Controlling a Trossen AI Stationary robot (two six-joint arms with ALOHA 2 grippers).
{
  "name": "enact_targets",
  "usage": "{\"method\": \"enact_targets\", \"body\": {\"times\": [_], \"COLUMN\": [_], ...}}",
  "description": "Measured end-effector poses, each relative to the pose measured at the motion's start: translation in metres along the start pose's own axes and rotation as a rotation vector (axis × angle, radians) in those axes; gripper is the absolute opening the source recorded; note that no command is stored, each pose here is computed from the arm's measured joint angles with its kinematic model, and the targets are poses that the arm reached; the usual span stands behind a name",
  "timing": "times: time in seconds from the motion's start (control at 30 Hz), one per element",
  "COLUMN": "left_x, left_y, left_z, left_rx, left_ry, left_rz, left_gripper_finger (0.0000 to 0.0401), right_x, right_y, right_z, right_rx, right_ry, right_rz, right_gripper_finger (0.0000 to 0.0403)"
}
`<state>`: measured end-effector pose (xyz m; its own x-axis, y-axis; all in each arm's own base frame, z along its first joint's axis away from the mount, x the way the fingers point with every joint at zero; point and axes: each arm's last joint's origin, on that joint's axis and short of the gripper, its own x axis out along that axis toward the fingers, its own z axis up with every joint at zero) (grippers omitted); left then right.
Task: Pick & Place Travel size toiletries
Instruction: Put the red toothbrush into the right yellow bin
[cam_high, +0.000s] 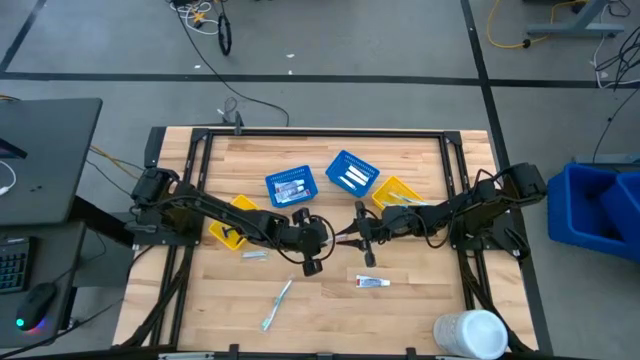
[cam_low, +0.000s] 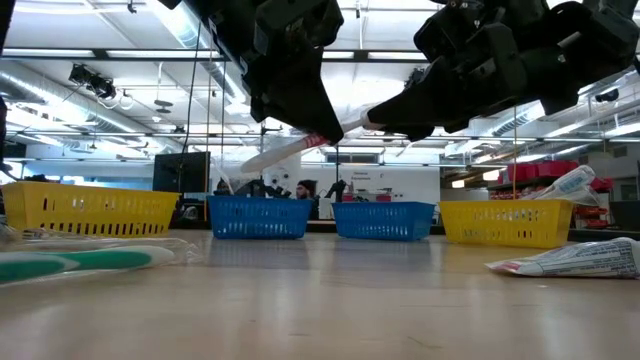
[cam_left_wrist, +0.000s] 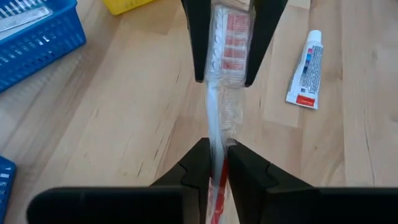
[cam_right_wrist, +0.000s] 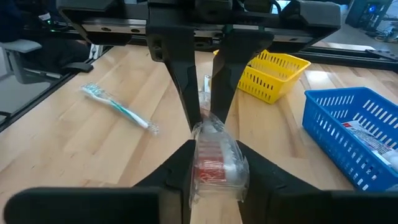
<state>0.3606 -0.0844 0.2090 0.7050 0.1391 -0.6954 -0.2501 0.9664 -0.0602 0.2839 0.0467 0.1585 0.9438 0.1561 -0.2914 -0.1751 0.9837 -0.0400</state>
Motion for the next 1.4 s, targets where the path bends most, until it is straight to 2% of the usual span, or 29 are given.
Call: {"method": "enact_targets", "body": {"times": [0.17, 0.3, 0.43, 0.6, 0.8, 1.07, 1.17, 1.3, 1.4], "left_x": [0.0, 0.0, 0.0, 0.0, 0.0, 0.0, 0.0, 0.0, 0.0], "left_y": [0.0, -0.001, 0.001, 0.002, 0.002, 0.002, 0.002, 0.002, 0.002], "left_z": [0.0, 0.002, 0.003, 0.003, 0.003, 0.003, 0.003, 0.003, 0.003], "left_rx": [0.0, -0.022, -0.031, -0.032, -0.04, -0.041, -0.042, -0.042, -0.042], "left_ry": [-0.005, -0.028, -0.042, -0.053, -0.06, -0.063, -0.064, -0.065, -0.066], "left_rz": [0.006, 0.006, 0.042, 0.069, 0.084, 0.091, 0.091, 0.094, 0.097], "left_gripper_finger": [0.0071, 0.0083, 0.0099, 0.012, 0.013, 0.0128, 0.0128, 0.0128, 0.0128], "right_x": [0.0, 0.0, -0.003, -0.018, -0.061, -0.135, -0.159, -0.187, -0.202], "right_y": [0.001, 0.005, 0.013, 0.018, 0.019, 0.013, 0.008, 0.001, -0.003], "right_z": [-0.001, -0.005, -0.009, 0.001, 0.014, 0.039, 0.037, 0.024, 0.015], "right_rx": [0.017, 0.013, -0.008, -0.007, 0.066, 0.096, 0.113, 0.129, 0.212], "right_ry": [0.01, 0.051, 0.116, 0.157, 0.271, 0.197, 0.21, 0.299, 0.332], "right_rz": [0.004, 0.0, -0.08, -0.144, -0.292, -0.462, -0.506, -0.593, -0.653], "right_gripper_finger": [0.0101, 0.0093, 0.0086, 0.0101, 0.0091, 0.0087, 0.0087, 0.0088, 0.0092]}}
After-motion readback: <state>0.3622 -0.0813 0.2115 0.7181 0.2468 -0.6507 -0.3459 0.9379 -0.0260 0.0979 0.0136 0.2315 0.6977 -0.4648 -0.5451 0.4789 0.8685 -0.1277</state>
